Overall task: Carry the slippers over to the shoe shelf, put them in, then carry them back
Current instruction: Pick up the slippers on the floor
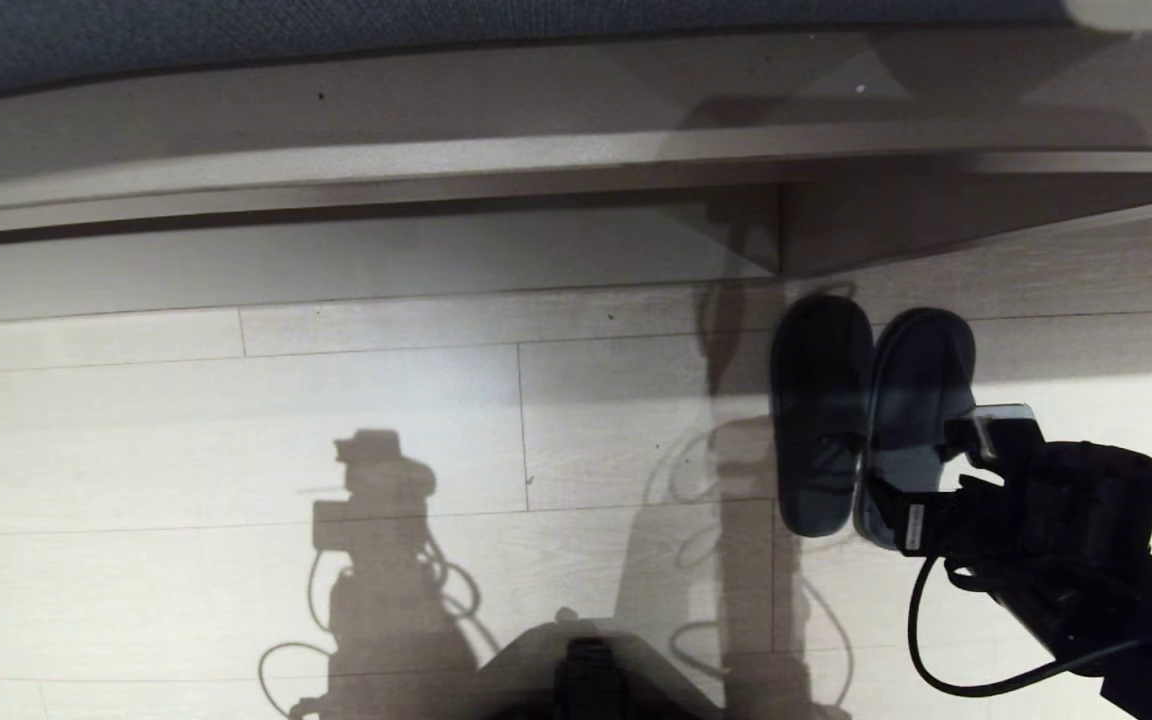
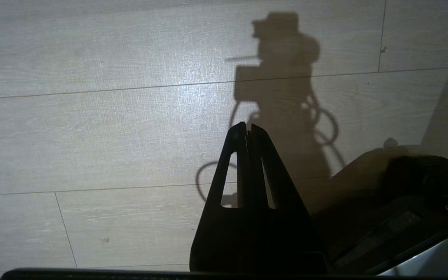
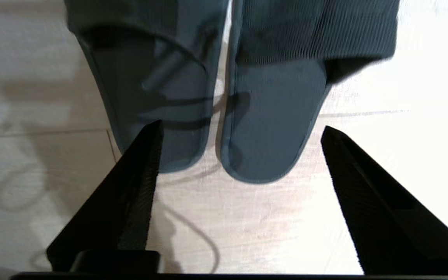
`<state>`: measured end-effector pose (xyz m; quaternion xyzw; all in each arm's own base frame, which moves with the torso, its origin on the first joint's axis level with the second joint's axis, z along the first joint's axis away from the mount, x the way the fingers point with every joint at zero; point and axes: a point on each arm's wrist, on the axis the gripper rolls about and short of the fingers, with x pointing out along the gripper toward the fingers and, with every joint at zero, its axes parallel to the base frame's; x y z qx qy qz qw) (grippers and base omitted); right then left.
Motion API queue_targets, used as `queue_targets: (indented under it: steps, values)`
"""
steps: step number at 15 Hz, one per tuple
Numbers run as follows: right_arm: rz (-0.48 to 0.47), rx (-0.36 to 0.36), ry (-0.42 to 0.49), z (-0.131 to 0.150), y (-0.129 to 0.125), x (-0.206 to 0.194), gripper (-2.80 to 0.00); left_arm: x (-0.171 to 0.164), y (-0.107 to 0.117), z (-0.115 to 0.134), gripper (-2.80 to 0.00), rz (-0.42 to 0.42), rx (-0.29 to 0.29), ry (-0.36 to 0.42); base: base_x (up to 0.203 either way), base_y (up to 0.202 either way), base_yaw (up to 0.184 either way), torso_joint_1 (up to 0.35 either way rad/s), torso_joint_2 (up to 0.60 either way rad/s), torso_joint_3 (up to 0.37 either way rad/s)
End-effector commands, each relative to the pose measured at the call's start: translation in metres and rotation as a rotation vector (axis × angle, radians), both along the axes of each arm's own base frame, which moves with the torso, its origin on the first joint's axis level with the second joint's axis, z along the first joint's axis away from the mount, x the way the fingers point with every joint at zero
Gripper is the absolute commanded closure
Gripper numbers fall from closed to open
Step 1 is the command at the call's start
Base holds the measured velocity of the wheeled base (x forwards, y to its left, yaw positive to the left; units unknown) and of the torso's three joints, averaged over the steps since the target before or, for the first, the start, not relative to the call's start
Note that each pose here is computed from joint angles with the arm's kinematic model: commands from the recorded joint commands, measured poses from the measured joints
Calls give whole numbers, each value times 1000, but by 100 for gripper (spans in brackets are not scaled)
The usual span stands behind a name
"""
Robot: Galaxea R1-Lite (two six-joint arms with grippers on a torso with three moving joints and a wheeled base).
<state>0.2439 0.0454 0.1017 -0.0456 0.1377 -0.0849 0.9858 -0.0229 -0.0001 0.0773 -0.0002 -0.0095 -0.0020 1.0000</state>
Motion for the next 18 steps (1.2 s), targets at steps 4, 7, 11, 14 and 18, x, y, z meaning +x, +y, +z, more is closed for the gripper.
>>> queue_targets:
  steps: [4, 7, 11, 14, 18]
  values:
    - [-35, 9, 20, -24, -1, 7, -280, 1, 0, -2, 0, -1, -1, 7, 0, 0, 0, 0, 0, 0]
    - [-31, 33, -71, -34, -4, 17, -280, 1, 0, -2, 0, -1, -1, 7, 0, 0, 0, 0, 0, 0]
    - [50, 72, -100, -27, -6, 18, -280, 1, 0, -2, 0, -1, 0, 7, 0, 0, 0, 0, 0, 0]
    - [40, 75, -147, -21, -9, 31, -280, 1, 0, -2, 0, -1, 0, 5, 0, 0, 0, 0, 0, 0]
    - [18, 42, -185, -16, -18, 45, -280, 1, 0, -2, 0, 1, 2, 6, 0, 0, 0, 0, 0, 0]
